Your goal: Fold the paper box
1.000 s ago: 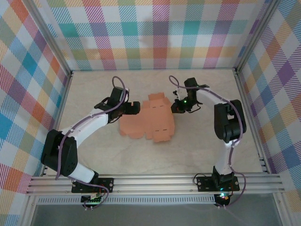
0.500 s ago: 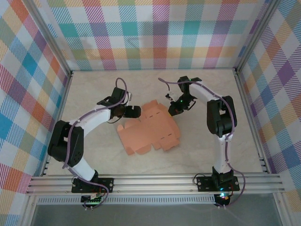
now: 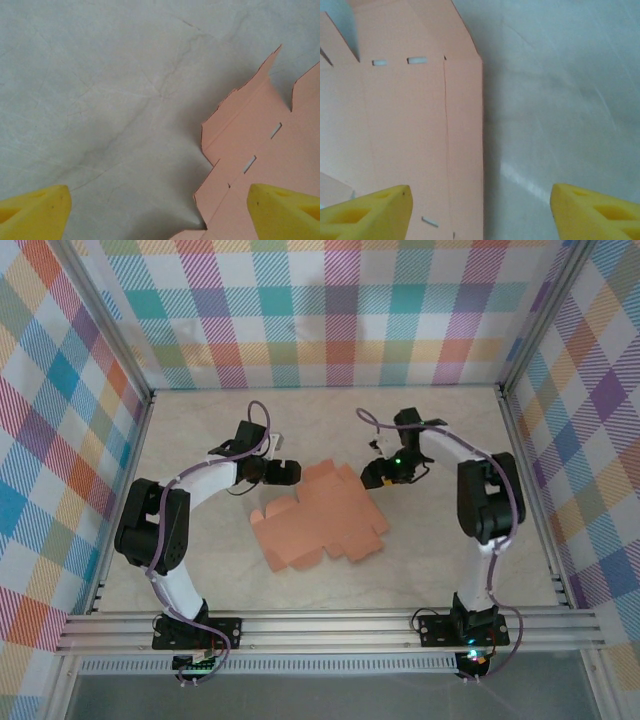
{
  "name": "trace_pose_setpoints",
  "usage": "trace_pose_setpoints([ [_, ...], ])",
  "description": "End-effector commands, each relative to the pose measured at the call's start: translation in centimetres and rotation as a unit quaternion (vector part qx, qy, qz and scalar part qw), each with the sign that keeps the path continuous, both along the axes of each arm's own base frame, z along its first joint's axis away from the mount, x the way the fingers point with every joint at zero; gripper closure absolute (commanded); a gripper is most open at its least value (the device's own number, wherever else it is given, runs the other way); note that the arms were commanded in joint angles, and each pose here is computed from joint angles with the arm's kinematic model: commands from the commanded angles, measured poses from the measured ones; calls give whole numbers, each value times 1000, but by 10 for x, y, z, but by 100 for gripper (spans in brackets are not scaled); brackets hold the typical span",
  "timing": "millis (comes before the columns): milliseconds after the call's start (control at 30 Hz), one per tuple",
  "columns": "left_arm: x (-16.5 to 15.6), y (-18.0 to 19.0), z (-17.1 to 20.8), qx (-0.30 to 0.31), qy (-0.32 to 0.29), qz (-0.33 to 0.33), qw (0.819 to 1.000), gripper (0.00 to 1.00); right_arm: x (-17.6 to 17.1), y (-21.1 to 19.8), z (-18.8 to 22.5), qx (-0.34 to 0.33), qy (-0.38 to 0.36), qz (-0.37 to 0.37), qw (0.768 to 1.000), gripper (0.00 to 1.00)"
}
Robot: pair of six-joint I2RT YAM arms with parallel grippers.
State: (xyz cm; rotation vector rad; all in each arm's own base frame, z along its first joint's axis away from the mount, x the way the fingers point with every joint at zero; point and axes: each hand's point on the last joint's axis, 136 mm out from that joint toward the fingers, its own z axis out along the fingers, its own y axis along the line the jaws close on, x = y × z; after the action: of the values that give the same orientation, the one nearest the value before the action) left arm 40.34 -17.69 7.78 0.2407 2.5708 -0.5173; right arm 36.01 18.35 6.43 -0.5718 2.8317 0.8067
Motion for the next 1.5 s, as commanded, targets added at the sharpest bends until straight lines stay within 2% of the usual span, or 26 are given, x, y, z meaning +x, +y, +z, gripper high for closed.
trace_pose_setpoints([
  [0,-3,-6,4,-16,-15,-21,1000,9,1,12,20,89,-11,-63,994,31],
  [100,-8,-15,3,-23,-25,-47,998,9,-12,21,16,131,6,-64,989,32],
  [300,-12,-19,-4,-13,-22,-60,998,9,-20,17,-13,114,39,-64,991,38],
  [433,-15,-20,-8,-11,-16,-62,998,9,-25,23,-20,128,59,-52,989,46],
  [633,-16,-23,-17,1,-7,-65,998,8,-26,32,-24,138,77,-38,987,53],
  [767,-17,-27,-18,0,-6,-71,997,9,-29,40,-24,133,73,-20,988,68],
  [900,-19,-30,-19,3,-11,-86,996,10,-28,40,-24,125,66,-20,990,98],
  [933,-20,-30,-20,5,-10,-87,996,11,-28,39,-23,125,64,-19,990,100],
  [1067,-22,-33,-21,2,-4,-96,995,26,-28,36,-19,113,54,-13,992,100],
  [1167,-21,-34,-24,6,5,-98,995,27,-30,34,-16,105,50,-4,993,100],
  [1267,-23,-41,-28,7,20,-114,993,37,-30,33,-11,103,44,3,994,100],
  [1400,-29,-43,-43,26,54,-120,991,39,-29,35,-8,107,43,7,993,100],
  [1467,-29,-44,-44,28,55,-122,991,44,-28,35,-7,107,42,7,993,100],
])
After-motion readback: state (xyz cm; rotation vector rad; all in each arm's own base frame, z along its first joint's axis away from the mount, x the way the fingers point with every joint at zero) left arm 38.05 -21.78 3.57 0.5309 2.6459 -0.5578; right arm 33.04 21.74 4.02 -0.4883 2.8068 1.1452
